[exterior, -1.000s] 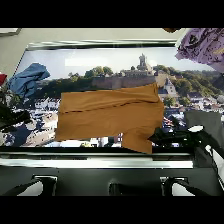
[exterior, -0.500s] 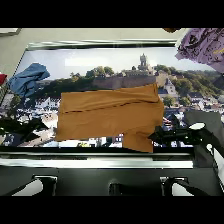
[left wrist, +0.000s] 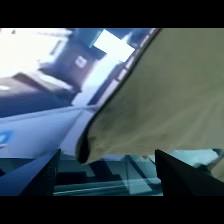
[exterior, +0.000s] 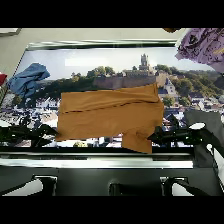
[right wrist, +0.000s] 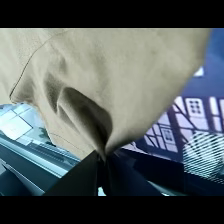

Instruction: Fold the clothes and pants, and hang the long-sleeved shirts on hangers.

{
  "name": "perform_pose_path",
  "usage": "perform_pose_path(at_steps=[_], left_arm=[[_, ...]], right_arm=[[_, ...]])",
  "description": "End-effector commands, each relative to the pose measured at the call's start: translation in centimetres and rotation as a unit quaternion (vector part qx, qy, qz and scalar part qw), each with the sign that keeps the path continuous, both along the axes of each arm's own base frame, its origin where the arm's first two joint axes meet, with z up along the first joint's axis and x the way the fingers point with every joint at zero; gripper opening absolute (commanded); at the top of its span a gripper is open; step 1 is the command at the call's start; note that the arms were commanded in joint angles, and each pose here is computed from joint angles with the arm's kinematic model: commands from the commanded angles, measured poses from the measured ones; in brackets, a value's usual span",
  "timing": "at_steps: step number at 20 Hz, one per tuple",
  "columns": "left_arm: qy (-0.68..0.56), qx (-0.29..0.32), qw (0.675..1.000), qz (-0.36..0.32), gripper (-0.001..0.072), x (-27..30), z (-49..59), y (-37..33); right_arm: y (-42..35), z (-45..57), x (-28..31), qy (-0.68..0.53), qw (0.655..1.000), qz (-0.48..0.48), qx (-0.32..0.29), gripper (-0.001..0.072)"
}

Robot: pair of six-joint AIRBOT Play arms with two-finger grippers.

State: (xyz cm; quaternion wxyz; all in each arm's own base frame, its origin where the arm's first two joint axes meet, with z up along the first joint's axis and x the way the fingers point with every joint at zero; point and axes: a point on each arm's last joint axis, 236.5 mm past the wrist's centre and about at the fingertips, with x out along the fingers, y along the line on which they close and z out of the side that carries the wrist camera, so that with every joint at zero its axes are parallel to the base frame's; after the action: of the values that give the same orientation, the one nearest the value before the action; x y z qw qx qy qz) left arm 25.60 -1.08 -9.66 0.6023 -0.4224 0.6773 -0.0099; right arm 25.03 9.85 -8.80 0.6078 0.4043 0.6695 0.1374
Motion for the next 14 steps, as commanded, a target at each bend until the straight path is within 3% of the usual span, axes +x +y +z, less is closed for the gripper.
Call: perform_pose_path(at_steps=[1, 7, 8, 12, 14], left_arm=[[0.004, -0.018, 1.0, 0.011, 0.0618, 0.3, -0.7, -0.5], [0.01, -0.024, 1.0, 0.005, 0.007, 0.6, -1.4, -1.4], [0.009, -0.024, 1.0, -0.002, 0.002, 0.6, -1.4, -1.7], [-0.002, -0.018, 1.0, -0.011, 0.0016, 0.7, 0.2, -1.9], [-0.011, 0.028, 1.0, 0.003, 0.0016, 0.8, 2.3, -0.1]], right_arm=[[0.0, 0.1, 0.0, 0.0, 1.0, 0.001, 0.001, 0.0032], [0.1, 0.2, -0.2, 0.002, 1.0, 0.004, 0.003, 0.0032], [0.1, 0.3, -0.1, -0.002, 1.0, 0.003, 0.002, 0.0032], [-0.5, 1.9, 0.0, -0.038, 0.999, 0.013, -0.024, 0.0031], [-1.6, 2.9, -0.6, -0.049, 0.997, 0.012, -0.065, 0.0031]])
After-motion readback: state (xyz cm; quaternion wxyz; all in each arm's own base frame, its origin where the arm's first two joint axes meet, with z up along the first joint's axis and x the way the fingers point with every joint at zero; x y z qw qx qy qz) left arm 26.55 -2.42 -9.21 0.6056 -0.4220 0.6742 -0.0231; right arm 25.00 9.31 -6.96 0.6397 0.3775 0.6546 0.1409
